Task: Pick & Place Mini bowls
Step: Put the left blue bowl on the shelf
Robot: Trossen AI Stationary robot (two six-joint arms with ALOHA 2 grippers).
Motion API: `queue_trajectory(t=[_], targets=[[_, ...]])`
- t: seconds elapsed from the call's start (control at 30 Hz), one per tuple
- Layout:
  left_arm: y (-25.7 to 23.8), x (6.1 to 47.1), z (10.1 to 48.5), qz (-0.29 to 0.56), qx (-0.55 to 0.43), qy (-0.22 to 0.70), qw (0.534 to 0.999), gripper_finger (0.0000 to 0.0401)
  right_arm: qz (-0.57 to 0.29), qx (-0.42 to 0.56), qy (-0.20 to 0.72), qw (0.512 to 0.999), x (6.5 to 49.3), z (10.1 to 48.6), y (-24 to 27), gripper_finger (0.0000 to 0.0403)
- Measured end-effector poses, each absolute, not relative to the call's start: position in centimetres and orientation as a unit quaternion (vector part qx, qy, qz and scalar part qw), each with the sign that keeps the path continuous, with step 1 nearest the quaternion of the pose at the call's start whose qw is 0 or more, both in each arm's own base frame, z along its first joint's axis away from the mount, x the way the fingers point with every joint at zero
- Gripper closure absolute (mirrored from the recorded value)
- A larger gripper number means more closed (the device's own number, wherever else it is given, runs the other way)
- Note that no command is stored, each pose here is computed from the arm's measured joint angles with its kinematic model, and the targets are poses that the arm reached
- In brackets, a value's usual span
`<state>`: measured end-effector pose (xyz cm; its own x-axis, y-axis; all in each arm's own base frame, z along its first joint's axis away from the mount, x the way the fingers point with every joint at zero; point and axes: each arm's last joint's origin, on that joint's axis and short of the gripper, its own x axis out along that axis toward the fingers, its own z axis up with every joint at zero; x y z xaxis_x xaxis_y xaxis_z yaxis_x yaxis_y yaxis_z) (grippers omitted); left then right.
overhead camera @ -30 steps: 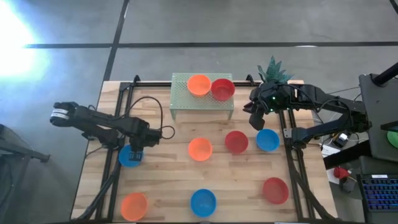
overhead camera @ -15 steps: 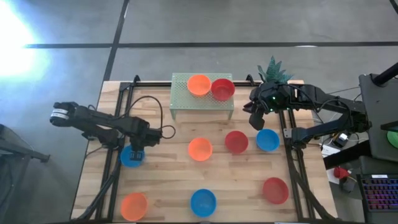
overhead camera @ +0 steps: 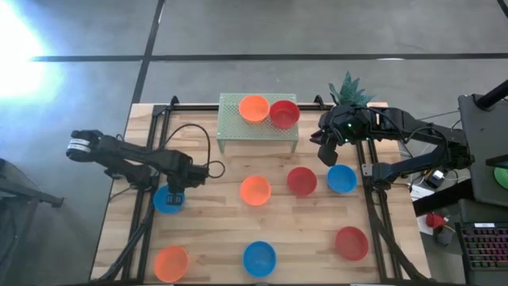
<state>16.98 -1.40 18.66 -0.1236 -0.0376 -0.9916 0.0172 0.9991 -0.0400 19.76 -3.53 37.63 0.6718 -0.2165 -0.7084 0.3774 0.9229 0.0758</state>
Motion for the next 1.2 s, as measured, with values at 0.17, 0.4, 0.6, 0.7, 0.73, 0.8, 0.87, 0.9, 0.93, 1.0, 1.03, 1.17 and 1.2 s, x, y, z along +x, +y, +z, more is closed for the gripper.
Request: queue_trajectory(t=[0.17, 0.4, 0.6, 0.7, 0.73, 0.8, 0.87, 0.9, 0.93, 1.0, 1.03, 1.17, 1.2], targets=[[-1.43, 17.33, 18.05, -0.021, -0.007, 0.759, 0.65, 0.0348, -0.163, 0.106, 0.371, 0.908, 19.76, 37.63, -3.53, 0.0339], [-1.5, 17.62, 18.39, -0.033, -0.008, 0.755, 0.655, 0.0348, -0.163, 0.106, 0.371, 0.908, 19.76, 37.64, -3.53, 0.0339], [-1.61, 17.68, 18.35, -0.05, -0.013, 0.752, 0.658, 0.0348, -0.163, 0.106, 0.371, 0.908, 19.77, 37.63, -3.53, 0.0339], [-1.61, 17.6, 18.11, -0.05, -0.013, 0.751, 0.658, 0.0348, -0.163, 0.106, 0.37, 0.908, 19.77, 37.65, -3.53, 0.0339], [-1.6, 17.57, 18.02, -0.05, -0.014, 0.752, 0.658, 0.0348, -0.163, 0.106, 0.37, 0.908, 19.77, 37.64, -3.53, 0.0339], [-1.6, 17.58, 18.01, -0.05, -0.014, 0.751, 0.658, 0.0348, -0.163, 0.106, 0.37, 0.908, 19.77, 37.64, -3.53, 0.0339], [-1.6, 17.59, 18.01, -0.05, -0.014, 0.751, 0.658, 0.0348, -0.163, 0.106, 0.37, 0.908, 19.78, 37.64, -3.53, 0.0339], [-1.6, 17.59, 18.01, -0.05, -0.014, 0.751, 0.658, 0.0348, -0.163, 0.106, 0.37, 0.909, 19.78, 37.65, -3.53, 0.0339], [-1.6, 17.59, 18.01, -0.05, -0.014, 0.751, 0.658, 0.0348, -0.162, 0.106, 0.37, 0.909, 19.78, 37.64, -3.53, 0.0339], [-1.6, 17.58, 18.01, -0.05, -0.014, 0.751, 0.658, 0.0348, -0.162, 0.106, 0.37, 0.909, 19.78, 37.64, -3.53, 0.0339], [-1.61, 17.58, 18.0, -0.05, -0.015, 0.751, 0.658, 0.0348, -0.163, 0.106, 0.37, 0.909, 19.78, 37.65, -3.53, 0.0339], [-1.75, 17.7, 17.77, -0.064, -0.035, 0.744, 0.664, 0.0348, -0.162, 0.106, 0.37, 0.909, 19.78, 37.65, -3.53, 0.0339], [-1.81, 17.74, 17.61, -0.07, -0.044, 0.74, 0.667, 0.0348, -0.163, 0.106, 0.37, 0.909, 19.78, 37.65, -3.54, 0.0339]])
